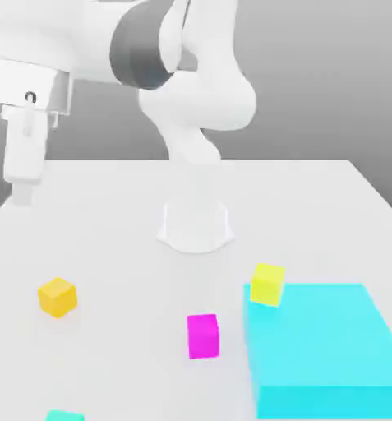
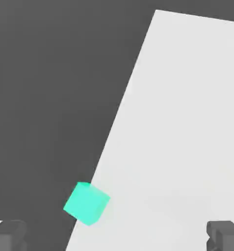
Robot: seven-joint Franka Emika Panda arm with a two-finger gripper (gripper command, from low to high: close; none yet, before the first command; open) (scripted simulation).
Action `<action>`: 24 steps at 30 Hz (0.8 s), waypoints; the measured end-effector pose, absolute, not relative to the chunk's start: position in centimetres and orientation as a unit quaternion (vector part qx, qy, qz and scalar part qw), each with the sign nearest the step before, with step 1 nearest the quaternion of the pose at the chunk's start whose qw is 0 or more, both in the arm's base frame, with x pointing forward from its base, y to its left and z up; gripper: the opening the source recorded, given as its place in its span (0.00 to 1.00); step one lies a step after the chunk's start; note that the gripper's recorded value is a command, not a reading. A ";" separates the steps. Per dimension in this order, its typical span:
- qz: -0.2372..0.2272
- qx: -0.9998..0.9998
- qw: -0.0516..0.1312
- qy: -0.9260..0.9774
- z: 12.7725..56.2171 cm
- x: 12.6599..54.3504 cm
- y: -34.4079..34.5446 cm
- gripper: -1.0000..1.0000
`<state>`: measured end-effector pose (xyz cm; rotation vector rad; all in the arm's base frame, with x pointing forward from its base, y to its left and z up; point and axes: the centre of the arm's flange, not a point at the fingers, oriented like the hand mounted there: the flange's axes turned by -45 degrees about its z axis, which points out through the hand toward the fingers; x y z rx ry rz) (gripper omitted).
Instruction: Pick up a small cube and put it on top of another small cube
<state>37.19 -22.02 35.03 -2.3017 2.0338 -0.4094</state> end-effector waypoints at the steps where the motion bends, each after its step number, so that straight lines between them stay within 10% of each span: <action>1: -0.119 -0.721 0.020 0.683 33.4 36.3 -22.8 0.50; 10: -0.009 -0.477 0.002 0.879 20.0 25.4 -26.7 0.50; 17: 0.000 -0.467 0.000 0.885 13.5 25.2 -26.1 0.50; 18: 0.000 -0.467 0.000 0.884 12.9 25.1 -26.1 0.00; 24: -0.001 -0.467 0.000 0.884 12.7 25.1 -26.1 0.00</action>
